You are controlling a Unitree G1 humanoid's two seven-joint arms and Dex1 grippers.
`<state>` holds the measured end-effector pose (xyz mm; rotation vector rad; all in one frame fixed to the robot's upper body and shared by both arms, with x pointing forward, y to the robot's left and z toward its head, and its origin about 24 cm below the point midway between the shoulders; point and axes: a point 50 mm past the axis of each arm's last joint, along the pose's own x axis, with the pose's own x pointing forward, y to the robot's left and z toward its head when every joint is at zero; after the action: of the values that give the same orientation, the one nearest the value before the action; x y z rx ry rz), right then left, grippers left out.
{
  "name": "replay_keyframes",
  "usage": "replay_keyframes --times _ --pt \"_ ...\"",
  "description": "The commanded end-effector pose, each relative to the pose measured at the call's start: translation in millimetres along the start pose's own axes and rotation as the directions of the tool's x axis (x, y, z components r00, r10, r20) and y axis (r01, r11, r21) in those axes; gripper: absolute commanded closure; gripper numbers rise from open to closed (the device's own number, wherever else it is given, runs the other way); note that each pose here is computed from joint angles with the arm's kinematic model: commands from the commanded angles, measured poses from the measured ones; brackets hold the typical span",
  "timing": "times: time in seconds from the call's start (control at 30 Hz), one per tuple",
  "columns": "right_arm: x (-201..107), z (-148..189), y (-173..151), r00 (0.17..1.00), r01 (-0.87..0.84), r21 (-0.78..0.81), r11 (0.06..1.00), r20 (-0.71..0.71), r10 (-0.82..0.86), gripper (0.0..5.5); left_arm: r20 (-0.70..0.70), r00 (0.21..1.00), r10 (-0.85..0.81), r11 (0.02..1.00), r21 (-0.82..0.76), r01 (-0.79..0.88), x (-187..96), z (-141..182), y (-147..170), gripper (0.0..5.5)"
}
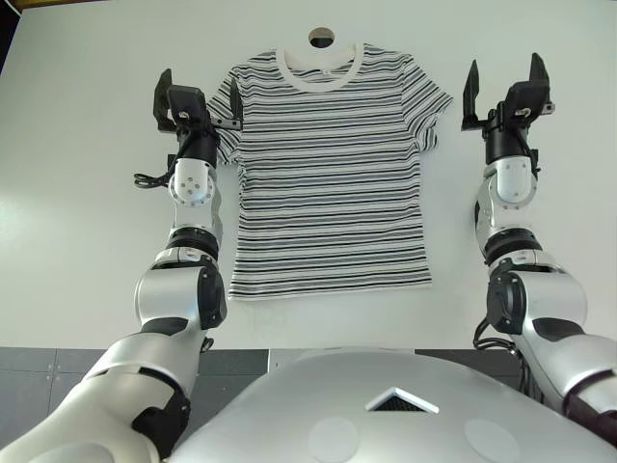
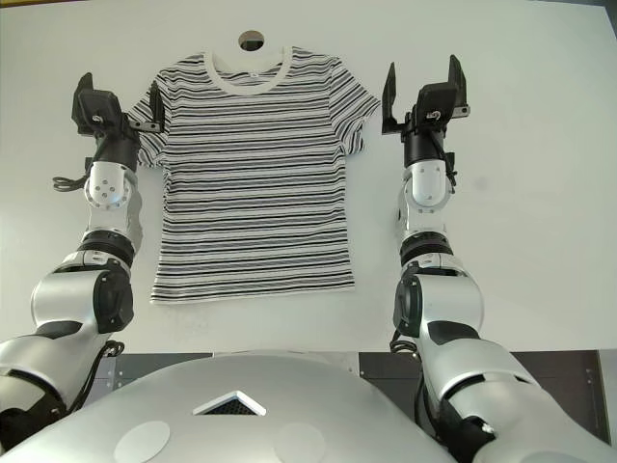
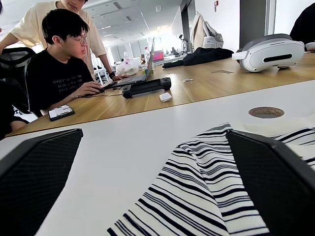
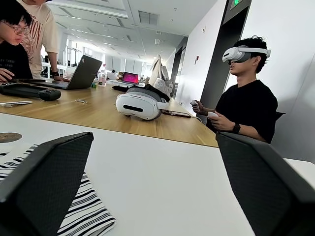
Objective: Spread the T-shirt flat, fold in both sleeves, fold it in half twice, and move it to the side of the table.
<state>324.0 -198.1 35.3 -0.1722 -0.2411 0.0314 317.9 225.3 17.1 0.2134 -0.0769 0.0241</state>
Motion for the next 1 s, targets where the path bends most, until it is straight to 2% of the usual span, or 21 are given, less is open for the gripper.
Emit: replay_keyframes --times 0.03,0.07,0.2,0.7,0.77,0.87,0.97,1.0 --pt "-0.6 -0.6 0.4 1.000 -0.002 -0.006 1.000 -0.003 0.002 0.89 -0.015 1.000 -0.004 1.000 0.001 0.004 2.1 0.1 -0.4 0.01" --pt "-0.3 -0.6 0.9 1.000 -0.004 -0.006 1.000 -0.005 0.004 0.89 -0.016 1.000 -0.004 1.000 -0.001 0.004 2.3 0.0 -0.5 0.01" --pt "0.0 -0.9 1.0 1.000 -0.006 -0.005 1.000 -0.009 0.006 1.53 -0.018 1.000 -0.012 1.000 -0.003 0.012 3.5 0.6 -2.2 0.00" --pt "-2.5 -0.3 5.6 0.999 -0.053 0.004 0.999 0.009 0.053 4.45 0.023 0.999 -0.025 0.999 -0.021 0.026 4.7 5.2 -7.4 2.65" --pt "-3.5 -0.9 11.1 0.993 -0.115 0.000 0.993 0.003 0.115 4.83 0.037 0.999 -0.031 0.999 -0.030 0.033 4.8 6.6 -9.6 2.97" --pt "-8.3 -4.1 26.6 0.954 -0.300 -0.043 0.953 -0.037 0.298 5.38 0.061 0.998 -0.031 0.998 -0.049 0.034 5.3 9.4 -13.2 3.48" --pt "-22.7 -8.8 31.5 0.865 -0.500 -0.091 0.861 -0.105 0.491 5.40 0.074 0.997 -0.033 0.998 -0.060 0.038 6.5 11.5 -18.9 4.02" --pt "-28.5 -8.0 29.8 0.827 -0.560 -0.099 0.823 -0.124 0.548 5.40 0.075 0.997 -0.034 0.998 -0.059 0.038 6.9 12.0 -20.9 4.02"
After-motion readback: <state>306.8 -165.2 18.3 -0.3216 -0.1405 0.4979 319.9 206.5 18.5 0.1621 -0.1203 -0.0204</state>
